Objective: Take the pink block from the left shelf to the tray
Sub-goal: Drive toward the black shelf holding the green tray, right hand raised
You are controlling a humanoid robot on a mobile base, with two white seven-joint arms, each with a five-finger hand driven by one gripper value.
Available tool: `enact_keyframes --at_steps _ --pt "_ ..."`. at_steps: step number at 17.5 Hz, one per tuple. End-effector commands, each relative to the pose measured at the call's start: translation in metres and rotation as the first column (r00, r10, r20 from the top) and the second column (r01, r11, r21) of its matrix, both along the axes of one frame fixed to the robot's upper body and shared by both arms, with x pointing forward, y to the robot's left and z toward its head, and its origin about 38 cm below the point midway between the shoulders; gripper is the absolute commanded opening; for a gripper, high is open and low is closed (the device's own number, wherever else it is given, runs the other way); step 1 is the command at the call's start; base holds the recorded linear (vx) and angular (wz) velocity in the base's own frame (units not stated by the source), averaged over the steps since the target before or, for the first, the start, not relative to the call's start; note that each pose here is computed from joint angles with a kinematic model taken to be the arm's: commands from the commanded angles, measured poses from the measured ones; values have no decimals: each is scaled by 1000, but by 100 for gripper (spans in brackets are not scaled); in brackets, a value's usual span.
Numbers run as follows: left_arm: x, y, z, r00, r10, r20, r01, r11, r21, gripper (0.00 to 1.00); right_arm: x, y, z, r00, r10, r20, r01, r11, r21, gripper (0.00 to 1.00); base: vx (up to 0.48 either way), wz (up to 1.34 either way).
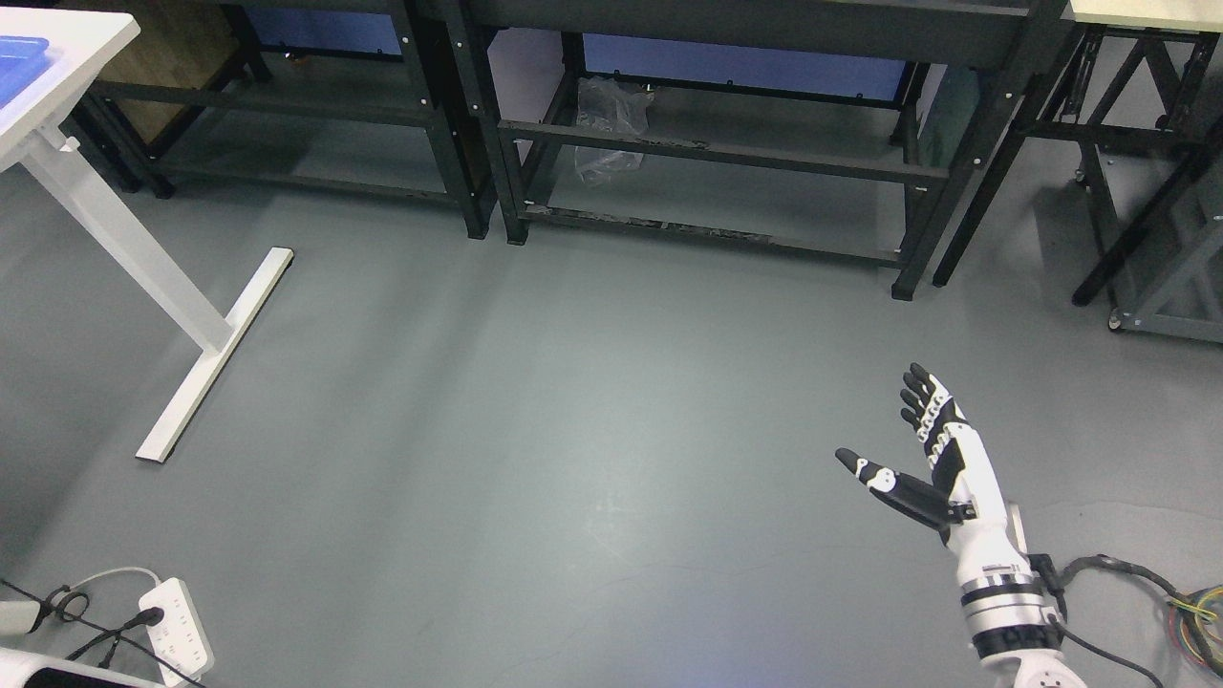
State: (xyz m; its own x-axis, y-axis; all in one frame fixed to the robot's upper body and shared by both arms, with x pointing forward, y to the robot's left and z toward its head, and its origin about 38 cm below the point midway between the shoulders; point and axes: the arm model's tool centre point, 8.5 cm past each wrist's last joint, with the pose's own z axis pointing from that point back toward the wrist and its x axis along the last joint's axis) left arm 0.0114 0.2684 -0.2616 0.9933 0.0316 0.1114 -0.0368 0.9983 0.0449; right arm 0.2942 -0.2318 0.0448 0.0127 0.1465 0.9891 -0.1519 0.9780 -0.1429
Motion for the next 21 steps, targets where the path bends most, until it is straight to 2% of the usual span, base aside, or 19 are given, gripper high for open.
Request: enact_keyframes --at_steps 1,13,15,16,17,18,19,20,21 --pt "20 11 2 999 -5 39 5 1000 18 100 0 -9 0 1000 -7 -3 7 1000 -19 100 0 0" --pt "20 11 2 999 -5 39 5 1000 18 100 2 -16 2 999 -31 9 31 999 -11 100 0 0" --pt "20 11 2 999 -5 39 5 1000 18 100 7 -19 12 997 -37 74 43 996 -77 100 0 0" --pt "20 11 2 999 -5 39 5 1000 18 100 10 -25 16 993 -55 104 73 981 -182 100 0 0" --pt "20 11 2 999 -5 39 5 1000 18 100 13 -35 20 985 -86 151 142 902 -407 99 0 0" --pt "20 11 2 999 -5 39 5 1000 18 100 16 -46 28 971 -91 221 209 770 -603 97 0 0" --pt "20 11 2 999 -5 39 5 1000 18 100 16 -52 34 959 -65 276 252 645 -721 95 34 0" --pt "20 11 2 999 -5 39 5 1000 18 100 16 -57 38 952 -35 305 272 552 -788 95 65 -7" --pt "20 11 2 999 -5 39 5 1000 18 100 17 -61 39 952 -13 305 270 505 -820 95 65 -7"
